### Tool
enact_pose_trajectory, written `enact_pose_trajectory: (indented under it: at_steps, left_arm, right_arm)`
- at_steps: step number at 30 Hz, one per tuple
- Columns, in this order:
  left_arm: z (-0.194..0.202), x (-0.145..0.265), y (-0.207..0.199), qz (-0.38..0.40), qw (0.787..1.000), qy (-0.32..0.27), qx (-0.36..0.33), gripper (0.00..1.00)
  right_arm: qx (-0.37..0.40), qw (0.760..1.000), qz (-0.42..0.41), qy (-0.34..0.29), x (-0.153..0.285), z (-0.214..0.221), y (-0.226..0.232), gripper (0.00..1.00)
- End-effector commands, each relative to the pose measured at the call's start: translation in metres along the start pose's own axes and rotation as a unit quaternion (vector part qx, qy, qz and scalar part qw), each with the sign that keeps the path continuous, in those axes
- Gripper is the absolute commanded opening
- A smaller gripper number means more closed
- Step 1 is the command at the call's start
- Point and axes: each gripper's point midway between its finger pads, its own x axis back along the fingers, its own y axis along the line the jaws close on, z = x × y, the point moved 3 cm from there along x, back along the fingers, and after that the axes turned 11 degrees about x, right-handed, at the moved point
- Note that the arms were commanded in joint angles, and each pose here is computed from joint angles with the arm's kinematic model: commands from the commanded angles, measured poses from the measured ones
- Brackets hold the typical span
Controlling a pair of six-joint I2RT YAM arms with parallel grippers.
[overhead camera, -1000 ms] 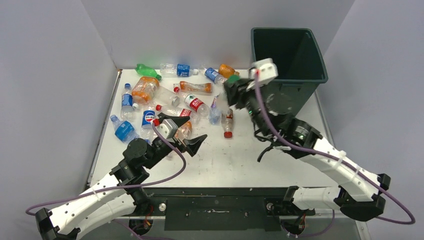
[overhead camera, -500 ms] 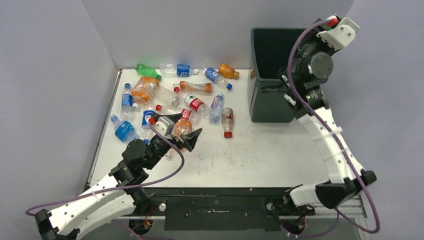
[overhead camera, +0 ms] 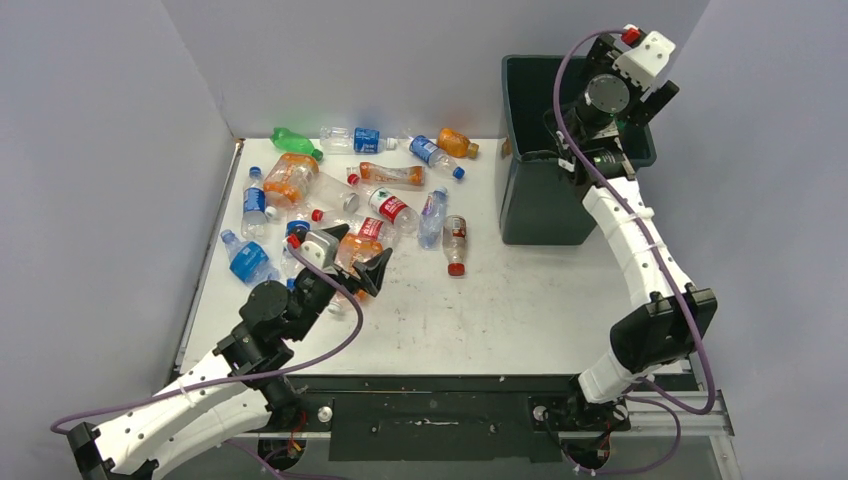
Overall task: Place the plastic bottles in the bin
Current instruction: Place the plastic bottle in the trash bin, then pick up the plastic bottle at the center of the board.
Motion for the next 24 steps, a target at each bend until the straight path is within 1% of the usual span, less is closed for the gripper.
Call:
enact_pose_trajectory:
  at_steps: [1,3,6,8,9,11,13,16,17,20,22,24]
  left_arm:
    - [-0.013,-0.001,0.000,-0.007,1.000,-0.021,-0.001,0.96]
    - [-0.012,-0.001,0.002,-0.012,1.000,-0.020,-0.003,0.96]
    - [-0.011,-0.002,0.004,-0.021,1.000,-0.020,-0.004,0.96]
    - [-0.010,-0.002,0.007,-0.031,0.999,-0.020,-0.006,0.96]
    - [-0.009,-0.002,0.010,-0.039,0.999,-0.019,-0.007,0.96]
    - [-0.010,-0.002,0.015,-0.057,0.998,-0.021,-0.007,0.96]
    - [-0.010,-0.001,0.023,-0.082,0.996,-0.024,-0.018,0.96]
    - [-0.011,0.001,0.033,-0.116,0.992,-0.027,-0.029,0.96]
    - [-0.012,0.002,0.036,-0.126,0.991,-0.028,-0.031,0.96]
    - [-0.015,0.003,0.044,-0.155,0.987,-0.028,-0.034,0.96]
    - [-0.017,0.004,0.048,-0.172,0.984,-0.026,-0.037,0.96]
    - [-0.018,0.005,0.051,-0.186,0.982,-0.024,-0.039,0.96]
  right_arm:
    - [-0.058,0.997,-0.046,-0.019,0.010,-0.038,0.003,0.97]
    - [-0.072,0.995,-0.067,-0.026,0.028,-0.053,0.006,0.99]
    - [-0.090,0.989,-0.112,-0.032,0.063,-0.063,0.012,1.00]
    - [-0.122,0.978,-0.166,-0.032,0.090,-0.071,0.015,1.00]
    - [-0.140,0.969,-0.203,-0.030,0.103,-0.073,0.018,1.00]
    - [-0.175,0.942,-0.285,-0.019,0.129,-0.076,0.018,1.00]
    - [-0.191,0.910,-0.368,-0.006,0.156,-0.069,0.025,1.00]
    - [-0.194,0.856,-0.478,0.010,0.195,-0.055,0.032,1.00]
    - [-0.188,0.832,-0.522,0.016,0.211,-0.049,0.036,1.00]
    - [-0.154,0.781,-0.601,0.067,0.246,-0.009,0.045,1.00]
    - [-0.133,0.753,-0.634,0.116,0.268,0.024,0.049,0.95]
    - [-0.123,0.726,-0.658,0.160,0.289,0.056,0.052,0.94]
